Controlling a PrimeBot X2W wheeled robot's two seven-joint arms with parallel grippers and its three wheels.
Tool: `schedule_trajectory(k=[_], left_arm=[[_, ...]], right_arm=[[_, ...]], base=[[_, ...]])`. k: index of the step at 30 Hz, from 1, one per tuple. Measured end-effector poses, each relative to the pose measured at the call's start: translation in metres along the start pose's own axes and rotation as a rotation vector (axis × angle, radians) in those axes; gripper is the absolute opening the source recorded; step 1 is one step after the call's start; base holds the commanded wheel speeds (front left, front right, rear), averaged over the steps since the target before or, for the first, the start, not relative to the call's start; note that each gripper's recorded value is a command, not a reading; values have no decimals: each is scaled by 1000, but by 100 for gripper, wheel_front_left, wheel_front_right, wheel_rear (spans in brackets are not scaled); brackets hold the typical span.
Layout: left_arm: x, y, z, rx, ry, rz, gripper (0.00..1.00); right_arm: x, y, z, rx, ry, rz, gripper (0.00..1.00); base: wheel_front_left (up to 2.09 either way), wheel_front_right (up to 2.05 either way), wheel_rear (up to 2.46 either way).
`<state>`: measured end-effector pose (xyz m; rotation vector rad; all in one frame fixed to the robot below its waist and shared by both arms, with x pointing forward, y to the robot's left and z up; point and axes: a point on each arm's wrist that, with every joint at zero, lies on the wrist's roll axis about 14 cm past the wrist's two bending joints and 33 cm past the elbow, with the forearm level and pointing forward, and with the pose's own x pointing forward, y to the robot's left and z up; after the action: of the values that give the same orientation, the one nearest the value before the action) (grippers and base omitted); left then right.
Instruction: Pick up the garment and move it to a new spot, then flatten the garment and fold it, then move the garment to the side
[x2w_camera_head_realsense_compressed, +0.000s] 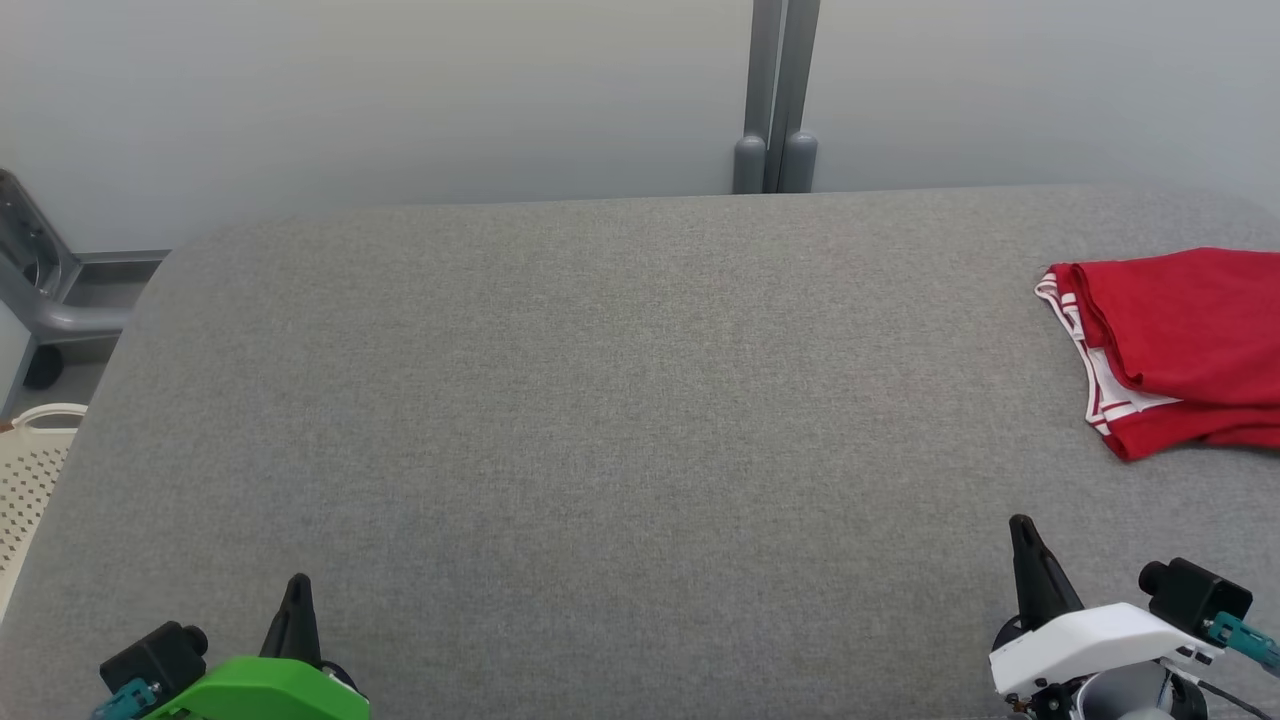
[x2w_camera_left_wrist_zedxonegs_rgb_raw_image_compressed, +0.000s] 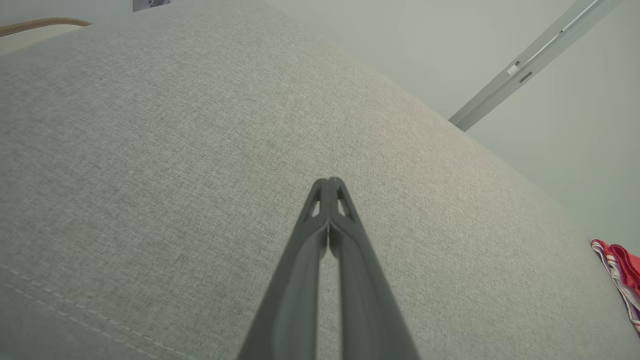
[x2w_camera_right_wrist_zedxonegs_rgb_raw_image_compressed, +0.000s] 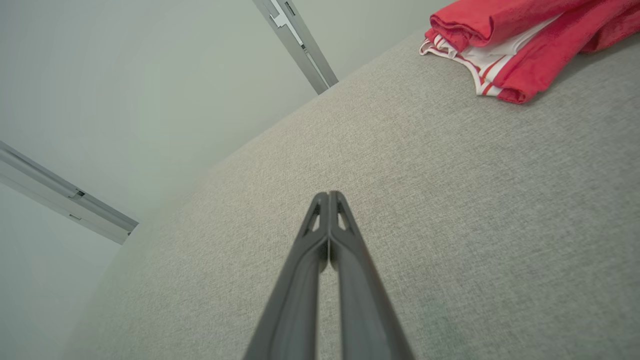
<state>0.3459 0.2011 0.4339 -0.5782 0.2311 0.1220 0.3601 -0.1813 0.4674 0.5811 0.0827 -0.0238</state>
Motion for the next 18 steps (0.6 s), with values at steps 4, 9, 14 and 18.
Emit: schedule_trajectory(k=[4,9,14,18], left_arm=[[3,-2,4,-58,1,-2,0],[6,-4,6,-128,8,-6,0],[9,-6,9,-194,12,-14,0],[11,-8,10,-249,18,-18,0]], right_arm=[[0,-1,2,59,-9,-7,0],[0,-1,6,129,-22,-12,0],[1,-1,9,196,-32,-15,0],[1,-1,12,248,-39,-16,0]], base=[[0,0,0],[0,0,0],[0,0,0],[0,0,0]])
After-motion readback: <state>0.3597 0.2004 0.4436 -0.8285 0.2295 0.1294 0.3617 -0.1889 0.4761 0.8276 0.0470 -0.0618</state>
